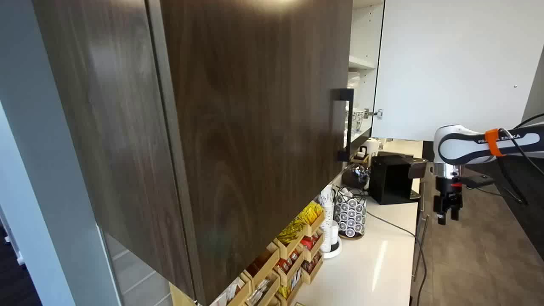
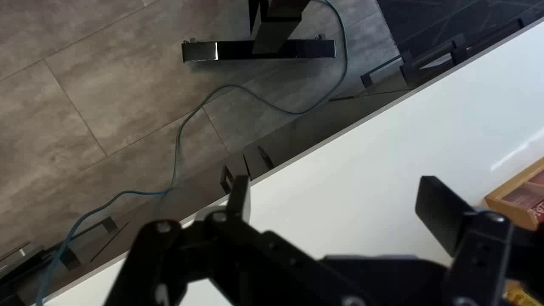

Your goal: Remove the coffee cup from the bottom shelf of the upper cabinet and put it on the counter

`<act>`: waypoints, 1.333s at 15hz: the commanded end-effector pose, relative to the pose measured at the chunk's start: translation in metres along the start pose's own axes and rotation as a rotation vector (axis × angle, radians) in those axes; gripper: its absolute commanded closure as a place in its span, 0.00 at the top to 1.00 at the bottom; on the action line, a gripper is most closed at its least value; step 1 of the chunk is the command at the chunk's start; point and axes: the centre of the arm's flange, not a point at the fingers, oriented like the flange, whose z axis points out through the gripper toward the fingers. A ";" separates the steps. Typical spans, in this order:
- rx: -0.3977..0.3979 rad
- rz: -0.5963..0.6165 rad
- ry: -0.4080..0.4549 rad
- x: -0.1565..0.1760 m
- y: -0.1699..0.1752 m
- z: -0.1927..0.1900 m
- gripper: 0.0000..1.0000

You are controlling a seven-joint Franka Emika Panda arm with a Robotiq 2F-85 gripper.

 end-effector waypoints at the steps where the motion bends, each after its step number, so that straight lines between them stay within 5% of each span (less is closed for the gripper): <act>1: 0.000 0.000 0.000 0.000 0.000 0.000 1.00; 11: 0.000 0.000 0.000 0.000 0.000 0.000 1.00; 20: -0.268 -0.016 0.366 0.029 -0.032 -0.138 1.00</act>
